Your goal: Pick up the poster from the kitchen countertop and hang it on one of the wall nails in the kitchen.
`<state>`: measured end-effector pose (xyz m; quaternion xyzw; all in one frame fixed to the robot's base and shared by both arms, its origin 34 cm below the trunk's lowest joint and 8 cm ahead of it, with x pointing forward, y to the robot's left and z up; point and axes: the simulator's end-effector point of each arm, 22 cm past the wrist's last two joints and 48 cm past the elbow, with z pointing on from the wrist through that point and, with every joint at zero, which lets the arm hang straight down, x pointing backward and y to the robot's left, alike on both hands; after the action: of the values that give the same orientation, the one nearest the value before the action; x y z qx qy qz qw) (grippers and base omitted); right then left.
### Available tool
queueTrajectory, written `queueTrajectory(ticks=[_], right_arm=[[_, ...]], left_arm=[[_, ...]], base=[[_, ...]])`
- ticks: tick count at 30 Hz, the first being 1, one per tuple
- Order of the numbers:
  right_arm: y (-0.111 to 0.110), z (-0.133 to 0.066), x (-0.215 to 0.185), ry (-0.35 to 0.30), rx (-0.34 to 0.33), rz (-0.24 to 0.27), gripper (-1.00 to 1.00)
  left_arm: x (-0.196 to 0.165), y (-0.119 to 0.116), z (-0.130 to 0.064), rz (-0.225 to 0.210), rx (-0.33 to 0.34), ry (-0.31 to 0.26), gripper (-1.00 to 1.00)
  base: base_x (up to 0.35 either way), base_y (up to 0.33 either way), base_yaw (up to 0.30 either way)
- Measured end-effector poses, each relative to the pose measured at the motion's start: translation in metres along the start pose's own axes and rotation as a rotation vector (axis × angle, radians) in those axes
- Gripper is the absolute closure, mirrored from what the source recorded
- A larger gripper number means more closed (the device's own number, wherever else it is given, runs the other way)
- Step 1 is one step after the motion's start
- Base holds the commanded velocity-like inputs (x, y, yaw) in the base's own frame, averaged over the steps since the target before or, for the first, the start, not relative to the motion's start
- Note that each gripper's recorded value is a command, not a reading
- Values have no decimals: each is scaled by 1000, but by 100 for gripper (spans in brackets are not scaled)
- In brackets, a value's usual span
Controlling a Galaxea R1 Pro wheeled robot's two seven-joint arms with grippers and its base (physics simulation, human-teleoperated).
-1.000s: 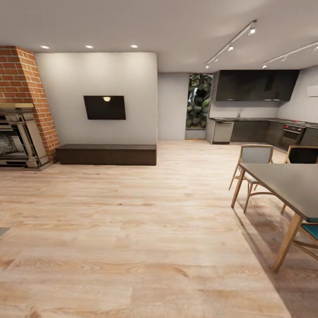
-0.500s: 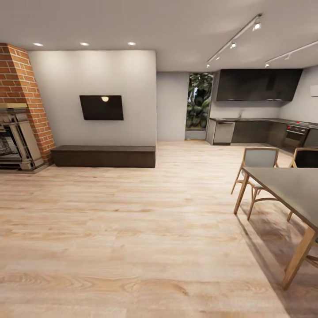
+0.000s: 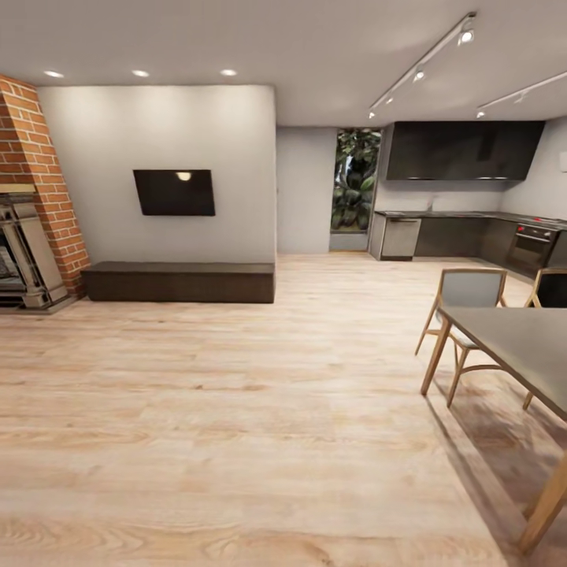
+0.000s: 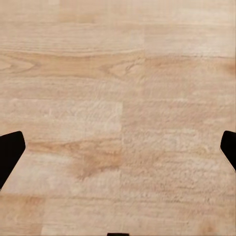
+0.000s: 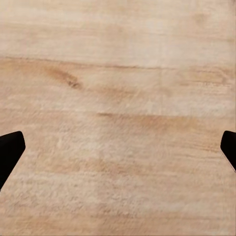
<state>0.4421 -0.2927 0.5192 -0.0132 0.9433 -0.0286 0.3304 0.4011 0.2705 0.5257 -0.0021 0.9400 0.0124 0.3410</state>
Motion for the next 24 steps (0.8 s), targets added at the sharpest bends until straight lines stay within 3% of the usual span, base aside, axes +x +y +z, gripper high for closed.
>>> queueTrajectory(ticks=[24], right_arm=[[1,-1,9,19,-1,-1,-100]], left_arm=[[0,0,0,0,0,1,-100]], base=[[333,-91,0]])
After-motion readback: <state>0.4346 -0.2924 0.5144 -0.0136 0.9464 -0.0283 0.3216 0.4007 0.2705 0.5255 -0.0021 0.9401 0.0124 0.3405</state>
